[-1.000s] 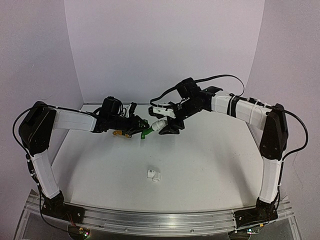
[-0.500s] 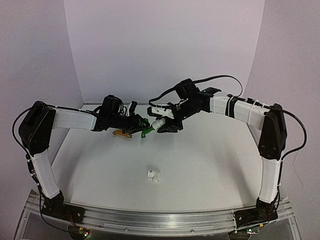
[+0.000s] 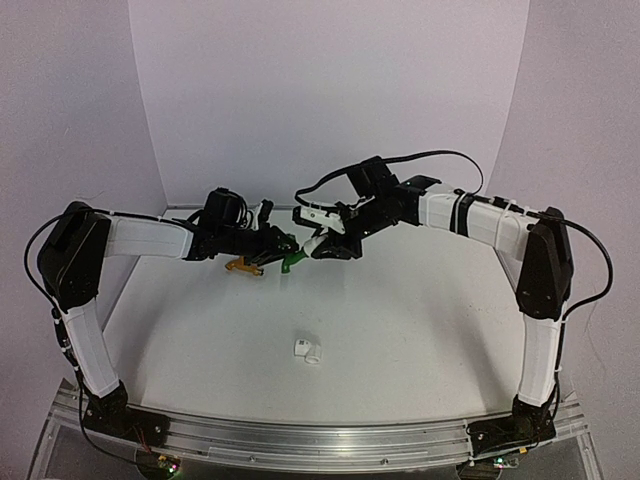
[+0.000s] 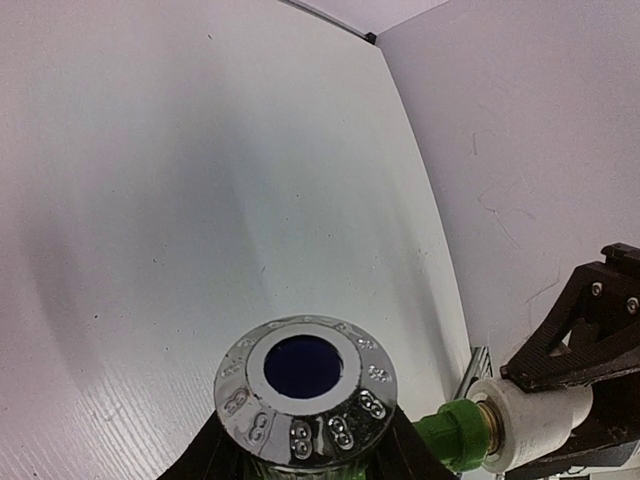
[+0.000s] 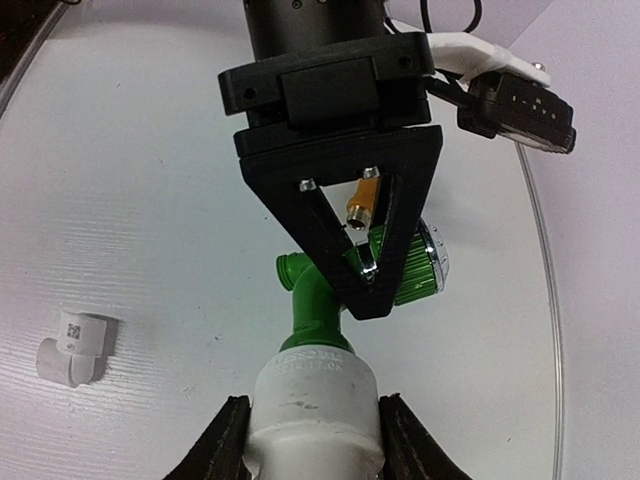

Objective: Install the water faucets
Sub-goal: Screw the water faucet onto the adaptor.

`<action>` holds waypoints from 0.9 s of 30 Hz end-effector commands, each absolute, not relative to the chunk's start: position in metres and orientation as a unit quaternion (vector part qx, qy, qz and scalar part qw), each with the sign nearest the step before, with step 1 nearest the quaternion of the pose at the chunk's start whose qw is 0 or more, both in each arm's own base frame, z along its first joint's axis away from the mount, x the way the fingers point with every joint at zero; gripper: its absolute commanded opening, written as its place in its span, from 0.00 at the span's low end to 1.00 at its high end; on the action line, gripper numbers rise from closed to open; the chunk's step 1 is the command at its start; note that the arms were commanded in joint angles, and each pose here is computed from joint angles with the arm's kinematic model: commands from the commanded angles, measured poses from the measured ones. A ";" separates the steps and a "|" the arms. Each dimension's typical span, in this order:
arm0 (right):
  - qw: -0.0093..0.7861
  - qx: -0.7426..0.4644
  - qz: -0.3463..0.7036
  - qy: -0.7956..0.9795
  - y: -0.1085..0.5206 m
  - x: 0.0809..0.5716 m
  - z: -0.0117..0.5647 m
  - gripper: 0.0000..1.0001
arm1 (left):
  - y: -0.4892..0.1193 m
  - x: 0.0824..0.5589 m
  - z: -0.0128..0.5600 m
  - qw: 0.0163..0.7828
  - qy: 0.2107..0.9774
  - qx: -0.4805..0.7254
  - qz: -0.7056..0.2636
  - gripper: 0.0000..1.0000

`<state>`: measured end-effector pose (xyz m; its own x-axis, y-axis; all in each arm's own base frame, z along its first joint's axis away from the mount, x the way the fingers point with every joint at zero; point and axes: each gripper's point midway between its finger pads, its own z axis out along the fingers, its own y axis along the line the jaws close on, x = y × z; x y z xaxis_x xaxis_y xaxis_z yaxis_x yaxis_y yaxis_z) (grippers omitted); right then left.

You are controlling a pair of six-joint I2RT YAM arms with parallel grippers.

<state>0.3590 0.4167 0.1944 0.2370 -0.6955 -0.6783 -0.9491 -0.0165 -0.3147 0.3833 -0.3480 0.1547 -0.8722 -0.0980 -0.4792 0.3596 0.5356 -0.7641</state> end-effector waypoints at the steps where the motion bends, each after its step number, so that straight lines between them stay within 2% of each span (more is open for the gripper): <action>1: 0.385 -0.639 0.168 0.645 0.429 0.371 0.192 0.12 | -0.351 0.400 0.225 0.324 0.804 0.086 -0.491 0.00; 5: 0.373 -0.575 0.182 0.705 0.434 0.377 0.185 0.00 | -0.345 0.410 0.234 0.354 0.802 0.073 -0.475 0.00; 9: 0.367 -0.485 0.217 0.763 0.443 0.384 0.187 0.00 | -0.338 0.419 0.243 0.392 0.800 0.063 -0.449 0.00; 15: 0.343 -0.250 0.301 0.854 0.450 0.406 0.190 0.00 | -0.324 0.433 0.256 0.455 0.794 0.038 -0.402 0.00; 19: 0.290 -0.076 0.357 0.885 0.450 0.413 0.193 0.00 | -0.310 0.442 0.263 0.490 0.785 0.009 -0.380 0.00; 23: 0.205 0.096 0.403 0.887 0.445 0.411 0.185 0.00 | -0.304 0.449 0.268 0.515 0.776 -0.006 -0.365 0.00; 27: 0.149 0.210 0.435 0.863 0.447 0.409 0.190 0.00 | -0.308 0.451 0.271 0.537 0.765 -0.003 -0.356 0.00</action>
